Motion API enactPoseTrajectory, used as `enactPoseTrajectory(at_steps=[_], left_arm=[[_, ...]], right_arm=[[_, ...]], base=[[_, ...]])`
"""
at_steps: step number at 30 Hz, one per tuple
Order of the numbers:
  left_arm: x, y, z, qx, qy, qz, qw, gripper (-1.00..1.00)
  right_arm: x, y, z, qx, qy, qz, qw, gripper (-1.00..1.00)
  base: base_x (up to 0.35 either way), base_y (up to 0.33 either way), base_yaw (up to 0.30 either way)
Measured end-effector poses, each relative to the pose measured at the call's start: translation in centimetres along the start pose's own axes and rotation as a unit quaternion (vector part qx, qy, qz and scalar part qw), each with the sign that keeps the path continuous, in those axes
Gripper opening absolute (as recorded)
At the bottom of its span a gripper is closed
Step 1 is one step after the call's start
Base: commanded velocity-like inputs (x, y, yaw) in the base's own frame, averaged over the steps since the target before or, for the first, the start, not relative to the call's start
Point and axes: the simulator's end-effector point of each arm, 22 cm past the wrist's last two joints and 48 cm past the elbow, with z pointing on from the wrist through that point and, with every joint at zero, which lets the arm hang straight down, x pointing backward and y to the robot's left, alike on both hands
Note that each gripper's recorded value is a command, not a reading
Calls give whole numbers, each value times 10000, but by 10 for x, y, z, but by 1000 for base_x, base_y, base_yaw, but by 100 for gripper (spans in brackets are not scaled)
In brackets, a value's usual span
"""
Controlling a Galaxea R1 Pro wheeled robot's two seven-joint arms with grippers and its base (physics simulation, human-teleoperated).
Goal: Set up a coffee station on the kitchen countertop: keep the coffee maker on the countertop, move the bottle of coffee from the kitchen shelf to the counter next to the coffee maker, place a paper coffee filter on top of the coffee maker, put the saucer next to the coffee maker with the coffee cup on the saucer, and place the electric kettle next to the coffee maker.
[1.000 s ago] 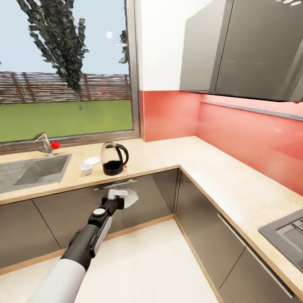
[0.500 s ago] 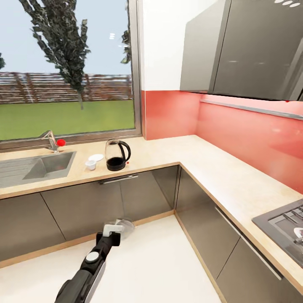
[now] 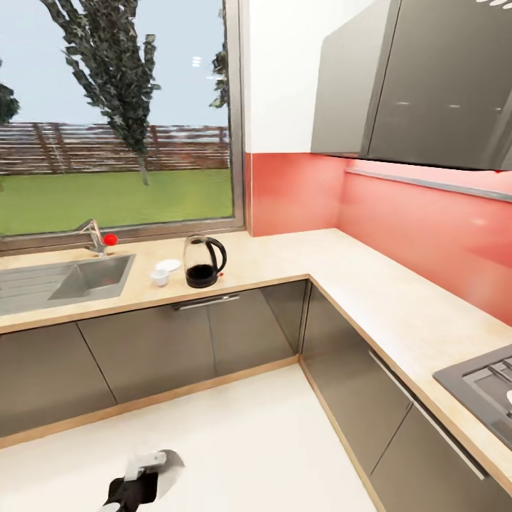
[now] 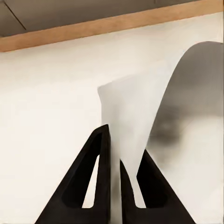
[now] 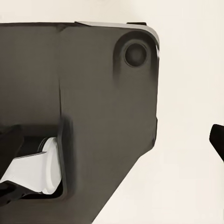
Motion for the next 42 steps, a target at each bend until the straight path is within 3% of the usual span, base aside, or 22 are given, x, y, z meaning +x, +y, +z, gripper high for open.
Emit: enactPoseTrajectory(at_steps=[8,13,19,34,42], left_arm=[[116,6,-4,-49,1210,112,9926,-100],[155,2,-12,-6,1606,309,9865,-100],[164,2,-14,-3,1671,454,9849,-100],[171,2,-14,-7,1747,433,9837,-100],[171,2,-14,13,1739,418,9839,-100]], right_arm=[[-10,-2,0,20,-91,-7,10000,100],[-27,-3,1,24,-265,-7,9996,100],[-38,-3,0,25,-370,-12,9993,100],[-33,-3,1,25,-300,-17,9995,100],[-31,-3,1,24,-289,-21,9996,100]], base=[[0,0,234],[0,0,221],[0,0,173],[0,0,-62],[136,23,171]])
